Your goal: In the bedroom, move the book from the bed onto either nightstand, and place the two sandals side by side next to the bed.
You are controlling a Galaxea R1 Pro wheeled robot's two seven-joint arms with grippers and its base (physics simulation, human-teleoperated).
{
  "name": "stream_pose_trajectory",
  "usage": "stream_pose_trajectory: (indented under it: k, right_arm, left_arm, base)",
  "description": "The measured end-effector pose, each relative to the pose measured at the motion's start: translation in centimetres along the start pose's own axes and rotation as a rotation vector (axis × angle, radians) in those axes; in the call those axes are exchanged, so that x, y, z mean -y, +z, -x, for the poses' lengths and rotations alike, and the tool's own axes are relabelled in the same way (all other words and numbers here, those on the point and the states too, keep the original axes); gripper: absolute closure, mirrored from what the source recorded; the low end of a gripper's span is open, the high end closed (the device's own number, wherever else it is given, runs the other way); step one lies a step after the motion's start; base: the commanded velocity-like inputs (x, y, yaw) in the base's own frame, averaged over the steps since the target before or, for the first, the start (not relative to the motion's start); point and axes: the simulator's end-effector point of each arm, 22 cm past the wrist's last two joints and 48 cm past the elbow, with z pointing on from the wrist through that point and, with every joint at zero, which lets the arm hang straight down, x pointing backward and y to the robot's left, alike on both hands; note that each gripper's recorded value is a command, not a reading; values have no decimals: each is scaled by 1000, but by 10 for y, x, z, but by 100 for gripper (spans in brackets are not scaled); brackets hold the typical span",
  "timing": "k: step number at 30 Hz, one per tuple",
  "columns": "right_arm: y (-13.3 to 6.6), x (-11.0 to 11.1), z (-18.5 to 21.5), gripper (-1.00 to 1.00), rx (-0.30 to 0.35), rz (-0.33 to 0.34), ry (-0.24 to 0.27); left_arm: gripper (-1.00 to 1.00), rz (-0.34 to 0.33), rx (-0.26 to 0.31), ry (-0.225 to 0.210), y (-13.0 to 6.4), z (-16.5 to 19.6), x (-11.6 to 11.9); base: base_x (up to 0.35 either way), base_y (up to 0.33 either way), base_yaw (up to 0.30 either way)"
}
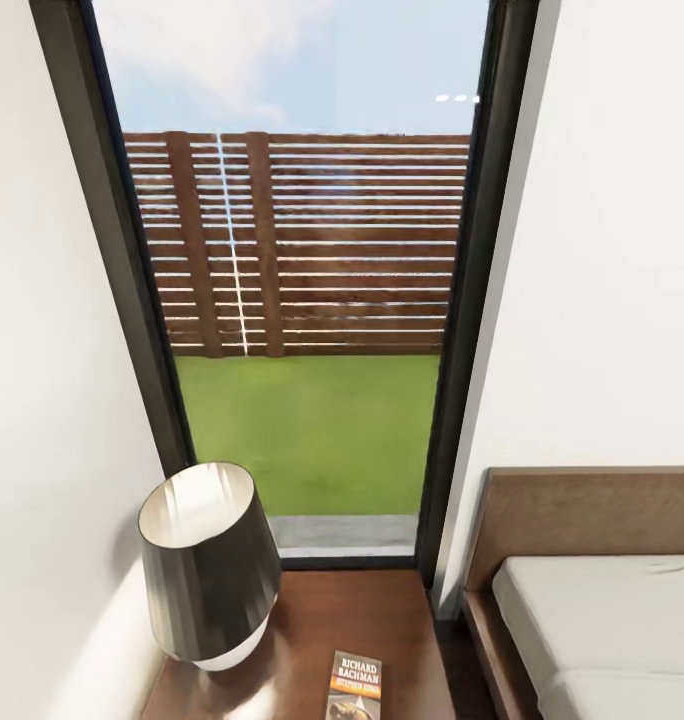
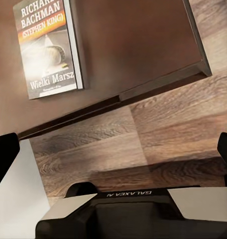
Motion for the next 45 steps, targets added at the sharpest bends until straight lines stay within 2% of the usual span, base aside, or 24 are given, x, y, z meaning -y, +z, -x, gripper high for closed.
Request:
stream_pose_trajectory:
  k: [10,45]
  right_arm:
    - [-13,-5,0,-100,-4,-3,3]
    - [-9,-13,-5,-100,-10,10,6]
  left_arm:
    - [-100,1,-14,1,-15,-5,0]
    - [-100,1,-16,5,-15,-6,0]
  base:
    - [0,0,0]
    - [0,0,0]
